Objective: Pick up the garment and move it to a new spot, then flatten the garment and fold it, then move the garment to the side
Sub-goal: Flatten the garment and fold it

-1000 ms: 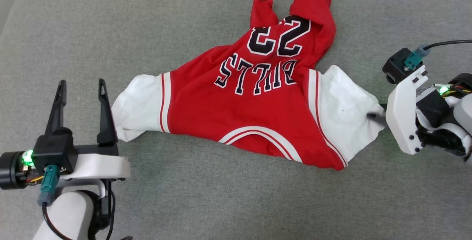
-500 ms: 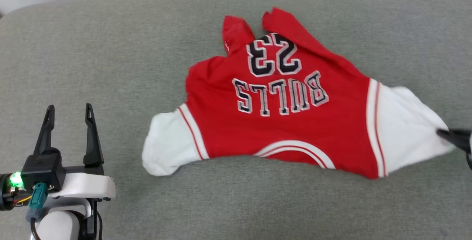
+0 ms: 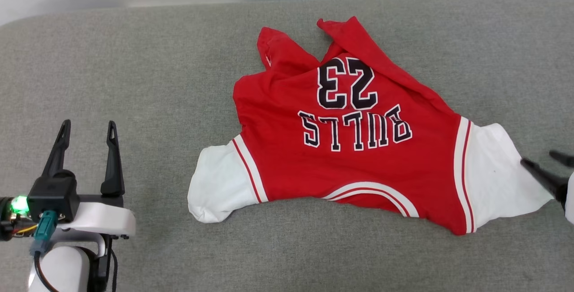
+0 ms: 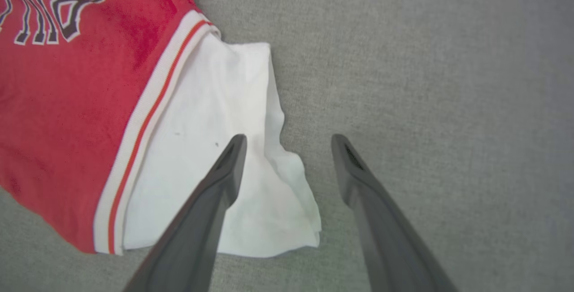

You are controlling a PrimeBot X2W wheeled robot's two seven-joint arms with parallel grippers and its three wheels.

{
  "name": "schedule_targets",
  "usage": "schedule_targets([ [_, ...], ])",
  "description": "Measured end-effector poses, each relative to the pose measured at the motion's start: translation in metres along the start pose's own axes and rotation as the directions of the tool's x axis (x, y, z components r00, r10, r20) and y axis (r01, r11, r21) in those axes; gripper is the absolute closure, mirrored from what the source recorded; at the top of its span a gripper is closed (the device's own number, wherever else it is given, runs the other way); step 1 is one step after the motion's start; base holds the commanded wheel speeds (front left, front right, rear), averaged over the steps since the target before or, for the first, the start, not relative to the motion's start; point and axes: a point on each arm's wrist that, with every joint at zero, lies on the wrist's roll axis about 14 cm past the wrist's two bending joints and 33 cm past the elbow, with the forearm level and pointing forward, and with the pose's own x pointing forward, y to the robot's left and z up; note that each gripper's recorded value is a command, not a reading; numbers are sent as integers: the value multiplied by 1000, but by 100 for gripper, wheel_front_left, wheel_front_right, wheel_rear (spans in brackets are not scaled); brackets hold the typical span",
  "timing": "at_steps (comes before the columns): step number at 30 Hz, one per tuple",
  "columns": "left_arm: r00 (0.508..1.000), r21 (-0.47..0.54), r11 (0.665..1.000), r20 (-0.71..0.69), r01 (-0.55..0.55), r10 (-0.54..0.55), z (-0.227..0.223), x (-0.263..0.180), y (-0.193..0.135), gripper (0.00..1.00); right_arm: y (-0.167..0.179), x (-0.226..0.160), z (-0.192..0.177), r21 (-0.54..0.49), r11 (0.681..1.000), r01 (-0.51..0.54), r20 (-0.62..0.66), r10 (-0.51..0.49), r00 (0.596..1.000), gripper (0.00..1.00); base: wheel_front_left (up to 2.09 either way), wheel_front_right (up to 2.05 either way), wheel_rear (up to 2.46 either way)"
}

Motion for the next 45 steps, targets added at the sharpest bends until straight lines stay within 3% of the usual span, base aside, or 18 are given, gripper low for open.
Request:
schedule_targets([
  [5,995,26,995,18,96,-96,15,15,-4,0,-1,-15,45,-56,998,19,197,-7,980,0,0,0,0],
  [9,973,50,974,-79,222,-218,22,30,-19,0,3,-26,68,-100,995,29,292,1,956,0,0,0,0],
  [15,885,8,920,-277,392,-375,27,34,-51,0,12,-32,66,-131,991,28,314,15,949,0,0,0,0],
  [21,659,-28,787,-529,616,-535,12,1,-88,0,15,-33,56,-144,989,41,291,3,957,0,0,0,0],
  [25,506,-64,699,-642,713,-576,3,-21,-102,0,20,-33,54,-139,990,38,285,3,959,0,0,0,0],
  [31,317,-130,592,-743,795,-589,-20,-49,-119,0,25,-30,50,-134,990,37,269,1,963,0,0,0,0],
  [37,178,-192,525,-799,829,-574,-50,-69,-130,0,27,-26,49,-121,992,36,259,-4,966,0,0,0,0],
  [45,35,-251,483,-860,839,-508,-98,-90,-127,0,27,-16,41,-109,994,33,232,-7,973,0,0,0,0],
])
